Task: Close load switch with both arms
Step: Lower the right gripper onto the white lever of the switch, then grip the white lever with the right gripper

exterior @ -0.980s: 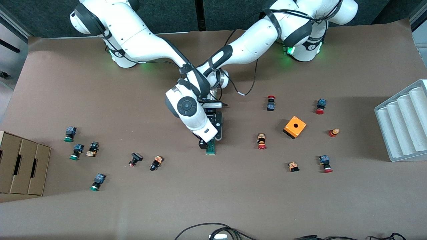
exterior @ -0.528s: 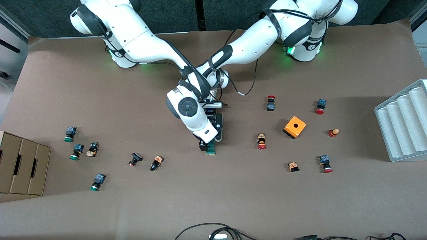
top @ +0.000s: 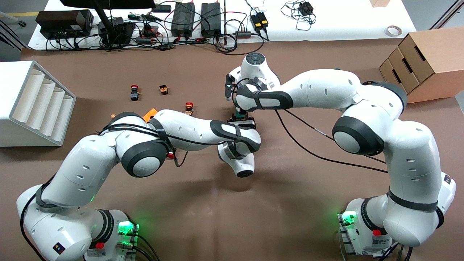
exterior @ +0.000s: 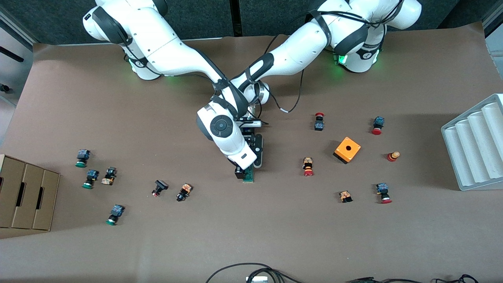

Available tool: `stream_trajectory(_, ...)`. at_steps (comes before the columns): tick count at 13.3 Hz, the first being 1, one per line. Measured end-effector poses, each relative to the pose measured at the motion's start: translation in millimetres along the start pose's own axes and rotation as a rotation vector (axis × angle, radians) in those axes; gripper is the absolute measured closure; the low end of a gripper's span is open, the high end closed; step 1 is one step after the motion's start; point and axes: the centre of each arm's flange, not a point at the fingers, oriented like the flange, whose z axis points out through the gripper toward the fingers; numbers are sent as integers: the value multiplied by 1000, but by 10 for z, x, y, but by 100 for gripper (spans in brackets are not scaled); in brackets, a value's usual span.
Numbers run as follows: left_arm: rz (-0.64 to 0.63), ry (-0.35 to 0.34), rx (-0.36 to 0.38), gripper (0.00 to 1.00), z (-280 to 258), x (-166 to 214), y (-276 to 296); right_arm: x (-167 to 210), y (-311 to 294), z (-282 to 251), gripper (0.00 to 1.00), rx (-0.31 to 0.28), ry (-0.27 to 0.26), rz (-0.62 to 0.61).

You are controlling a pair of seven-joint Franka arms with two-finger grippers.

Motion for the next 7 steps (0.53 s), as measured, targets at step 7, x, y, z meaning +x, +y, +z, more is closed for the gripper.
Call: stream_trajectory(7, 0, 0, 0, 26, 0, 0, 0, -2, 23, 39, 0, -21, 7, 0)
